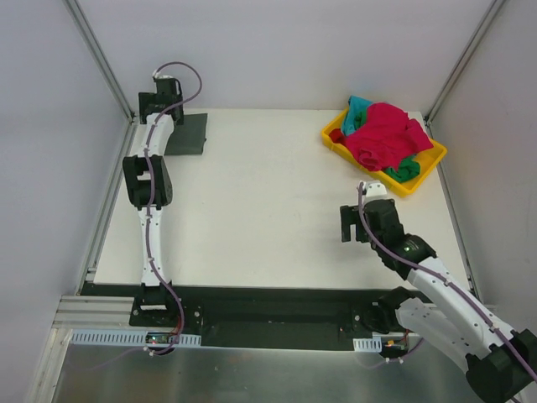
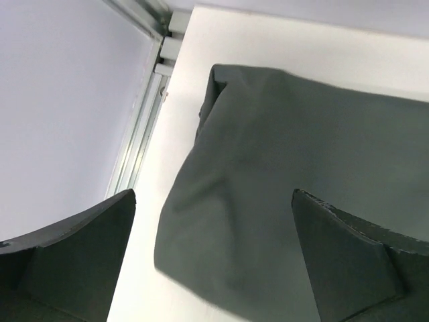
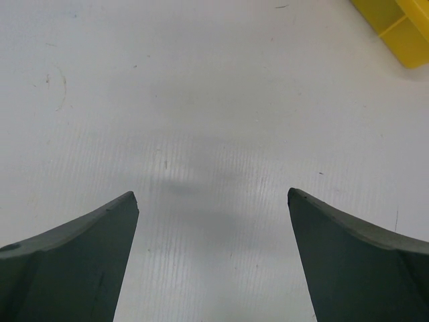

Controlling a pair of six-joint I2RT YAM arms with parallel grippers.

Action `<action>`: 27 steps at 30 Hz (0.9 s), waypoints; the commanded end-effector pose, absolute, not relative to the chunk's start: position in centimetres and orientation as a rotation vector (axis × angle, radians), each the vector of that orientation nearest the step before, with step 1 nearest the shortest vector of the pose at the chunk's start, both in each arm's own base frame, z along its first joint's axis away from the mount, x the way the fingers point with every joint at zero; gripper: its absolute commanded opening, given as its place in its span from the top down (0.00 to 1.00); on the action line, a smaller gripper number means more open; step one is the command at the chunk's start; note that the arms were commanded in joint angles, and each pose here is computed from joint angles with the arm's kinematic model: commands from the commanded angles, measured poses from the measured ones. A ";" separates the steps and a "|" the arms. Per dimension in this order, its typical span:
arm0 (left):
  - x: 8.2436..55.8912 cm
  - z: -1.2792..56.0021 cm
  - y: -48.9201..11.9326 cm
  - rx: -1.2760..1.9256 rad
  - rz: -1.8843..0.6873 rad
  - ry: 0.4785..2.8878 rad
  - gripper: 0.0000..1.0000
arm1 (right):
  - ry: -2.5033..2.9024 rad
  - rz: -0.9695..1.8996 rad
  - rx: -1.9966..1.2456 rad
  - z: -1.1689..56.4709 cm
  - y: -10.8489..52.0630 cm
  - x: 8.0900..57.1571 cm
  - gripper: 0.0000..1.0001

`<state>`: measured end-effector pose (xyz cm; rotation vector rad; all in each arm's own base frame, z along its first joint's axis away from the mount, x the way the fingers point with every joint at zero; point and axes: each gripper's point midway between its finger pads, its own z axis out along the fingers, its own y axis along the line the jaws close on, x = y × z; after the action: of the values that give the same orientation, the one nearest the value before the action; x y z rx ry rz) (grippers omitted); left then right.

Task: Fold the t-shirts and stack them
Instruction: Put the neatly folded tshirt into the corner of the board with the left arm

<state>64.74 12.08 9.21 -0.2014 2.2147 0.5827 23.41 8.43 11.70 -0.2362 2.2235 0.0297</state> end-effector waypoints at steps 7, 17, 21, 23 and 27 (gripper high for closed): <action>51.6 27.8 -4.1 -0.302 -0.136 2.106 0.01 | 2.119 0.136 -0.020 14.9 8.4 23.6 0.04; 31.2 17.8 -13.0 -0.270 -0.548 2.310 0.01 | 2.103 0.191 0.019 13.6 8.6 23.1 0.04; 26.8 15.1 -11.9 -0.316 -0.588 2.232 0.01 | 2.063 0.204 0.081 13.0 8.2 23.1 0.04; 26.0 14.7 -10.9 -0.314 -0.543 2.199 0.01 | 2.047 0.238 0.092 12.6 8.6 23.1 0.04; 25.0 15.4 -11.2 -0.290 -0.592 2.170 0.01 | 2.018 0.303 0.079 12.4 9.3 23.0 0.04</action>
<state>23.45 -10.64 11.88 -0.2823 2.3354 -0.5114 22.12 8.37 10.99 0.0347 2.1060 0.2124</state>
